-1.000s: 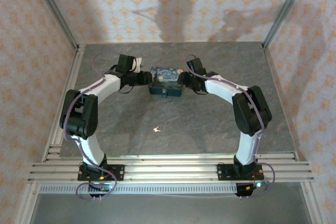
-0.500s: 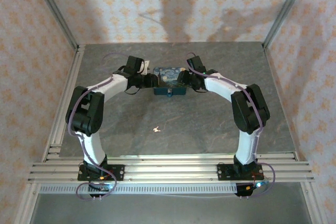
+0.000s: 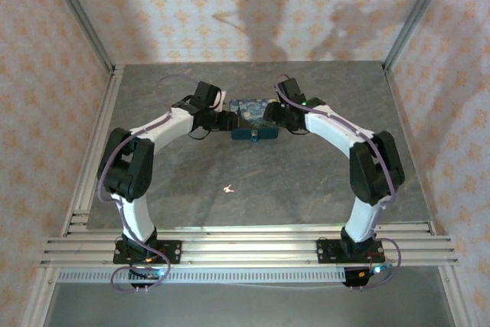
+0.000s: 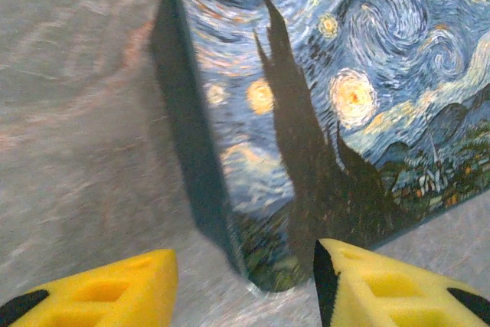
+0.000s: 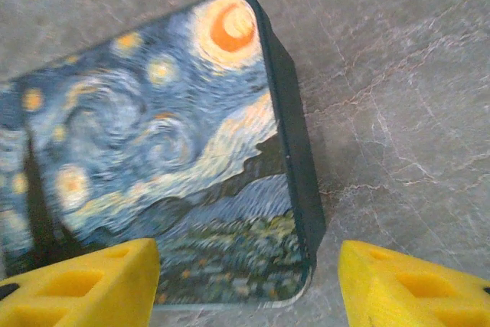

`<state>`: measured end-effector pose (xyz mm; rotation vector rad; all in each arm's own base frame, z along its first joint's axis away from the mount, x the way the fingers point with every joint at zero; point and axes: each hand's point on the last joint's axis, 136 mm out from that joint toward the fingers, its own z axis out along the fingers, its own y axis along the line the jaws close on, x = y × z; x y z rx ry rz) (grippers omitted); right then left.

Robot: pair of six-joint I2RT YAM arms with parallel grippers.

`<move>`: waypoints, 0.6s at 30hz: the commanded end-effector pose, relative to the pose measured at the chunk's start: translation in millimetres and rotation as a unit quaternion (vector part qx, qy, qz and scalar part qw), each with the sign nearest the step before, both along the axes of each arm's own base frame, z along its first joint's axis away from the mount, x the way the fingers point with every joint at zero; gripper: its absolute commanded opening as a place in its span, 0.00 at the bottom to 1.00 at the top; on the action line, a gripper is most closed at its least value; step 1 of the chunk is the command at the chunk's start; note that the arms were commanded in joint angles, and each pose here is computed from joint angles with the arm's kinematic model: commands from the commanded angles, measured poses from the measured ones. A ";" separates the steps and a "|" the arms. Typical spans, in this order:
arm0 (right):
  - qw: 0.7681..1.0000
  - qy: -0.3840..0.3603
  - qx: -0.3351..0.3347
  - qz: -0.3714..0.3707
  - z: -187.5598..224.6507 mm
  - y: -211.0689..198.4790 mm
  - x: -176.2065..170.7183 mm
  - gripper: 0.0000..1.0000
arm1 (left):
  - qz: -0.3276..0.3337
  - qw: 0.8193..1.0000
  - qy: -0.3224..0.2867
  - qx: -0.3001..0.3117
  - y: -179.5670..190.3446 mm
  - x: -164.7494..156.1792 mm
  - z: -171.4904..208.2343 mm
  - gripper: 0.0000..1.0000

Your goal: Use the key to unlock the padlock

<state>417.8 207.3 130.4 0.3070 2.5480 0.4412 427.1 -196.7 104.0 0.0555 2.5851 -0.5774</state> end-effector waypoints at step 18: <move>0.991 0.050 0.004 0.128 -47.7 60.4 -124.7 0.59 | -0.022 0.996 0.012 0.087 52.0 -197.5 -2.4 0.41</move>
